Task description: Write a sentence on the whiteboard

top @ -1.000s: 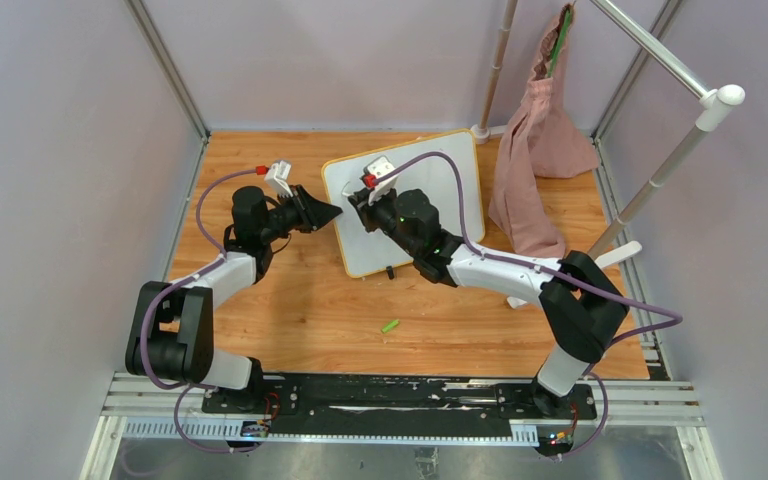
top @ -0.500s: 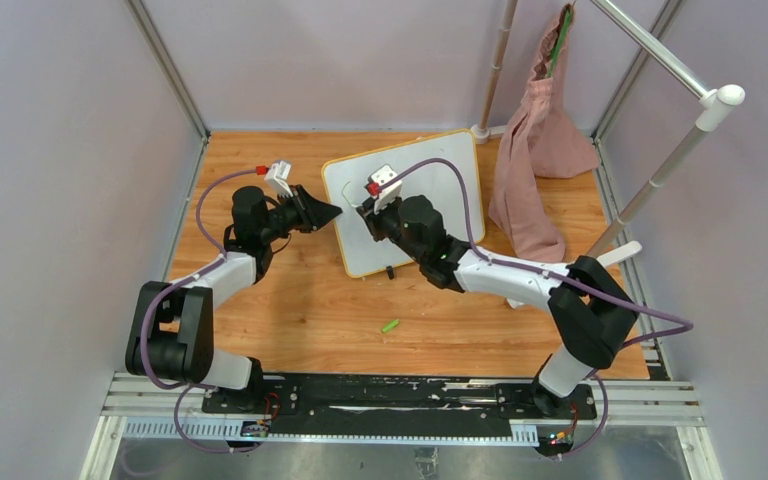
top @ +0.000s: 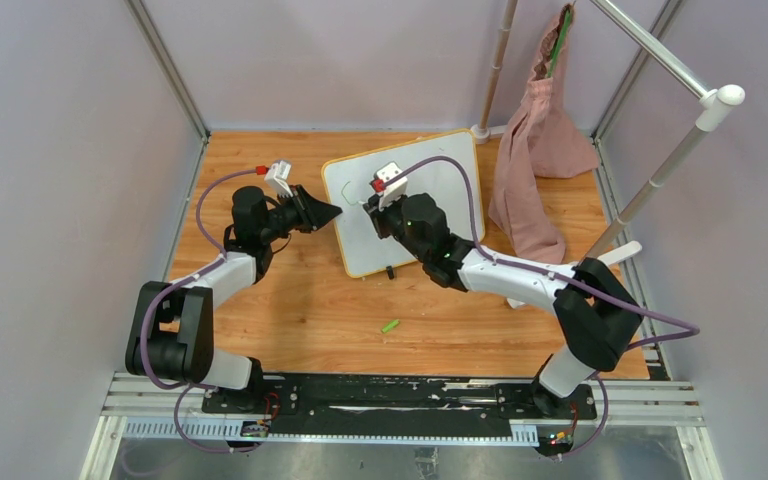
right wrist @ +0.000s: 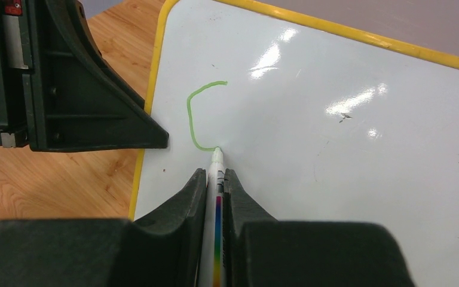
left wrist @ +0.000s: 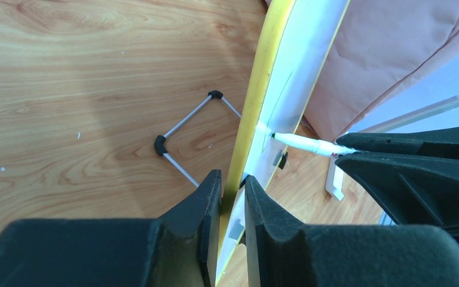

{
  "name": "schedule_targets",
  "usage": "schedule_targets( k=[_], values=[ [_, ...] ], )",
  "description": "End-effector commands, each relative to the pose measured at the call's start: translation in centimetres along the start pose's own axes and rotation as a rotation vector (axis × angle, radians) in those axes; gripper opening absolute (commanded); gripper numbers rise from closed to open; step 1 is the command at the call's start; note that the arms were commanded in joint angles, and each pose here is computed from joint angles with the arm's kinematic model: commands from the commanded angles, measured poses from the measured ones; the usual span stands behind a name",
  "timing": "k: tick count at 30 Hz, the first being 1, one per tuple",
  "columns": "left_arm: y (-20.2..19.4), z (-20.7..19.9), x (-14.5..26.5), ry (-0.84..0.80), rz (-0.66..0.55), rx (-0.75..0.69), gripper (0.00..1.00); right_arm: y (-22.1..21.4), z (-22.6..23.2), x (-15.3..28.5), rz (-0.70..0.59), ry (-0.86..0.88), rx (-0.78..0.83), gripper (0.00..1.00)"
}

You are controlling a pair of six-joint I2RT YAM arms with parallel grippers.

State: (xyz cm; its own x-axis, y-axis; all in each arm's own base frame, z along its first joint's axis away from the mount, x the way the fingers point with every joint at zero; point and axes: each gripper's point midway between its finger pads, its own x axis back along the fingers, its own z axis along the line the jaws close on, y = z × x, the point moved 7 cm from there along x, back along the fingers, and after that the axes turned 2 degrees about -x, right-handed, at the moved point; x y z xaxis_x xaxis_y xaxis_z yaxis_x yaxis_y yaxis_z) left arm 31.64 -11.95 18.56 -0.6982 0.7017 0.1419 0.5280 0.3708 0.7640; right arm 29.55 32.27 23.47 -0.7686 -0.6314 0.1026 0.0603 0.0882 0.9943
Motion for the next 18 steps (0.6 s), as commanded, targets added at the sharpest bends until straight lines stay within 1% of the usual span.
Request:
schedule_targets(
  k=[1,8,16,18],
  values=[
    [1.1,-0.7,0.2,-0.026,-0.035,-0.038,0.00,0.7,-1.8,0.4,-0.017,-0.077,0.007,0.00],
    [1.1,-0.7,0.2,-0.027,-0.035,-0.037,0.00,2.1,-1.2,1.0,-0.073,-0.016,-0.022,0.00],
    [1.1,-0.8,0.2,-0.029,-0.033,-0.038,0.00,2.8,-0.3,0.5,-0.091,0.052,-0.031,0.00],
    [1.2,-0.8,0.2,-0.030,-0.035,-0.038,0.00,2.9,0.1,0.3,-0.089,0.070,-0.055,0.00]
  ],
)
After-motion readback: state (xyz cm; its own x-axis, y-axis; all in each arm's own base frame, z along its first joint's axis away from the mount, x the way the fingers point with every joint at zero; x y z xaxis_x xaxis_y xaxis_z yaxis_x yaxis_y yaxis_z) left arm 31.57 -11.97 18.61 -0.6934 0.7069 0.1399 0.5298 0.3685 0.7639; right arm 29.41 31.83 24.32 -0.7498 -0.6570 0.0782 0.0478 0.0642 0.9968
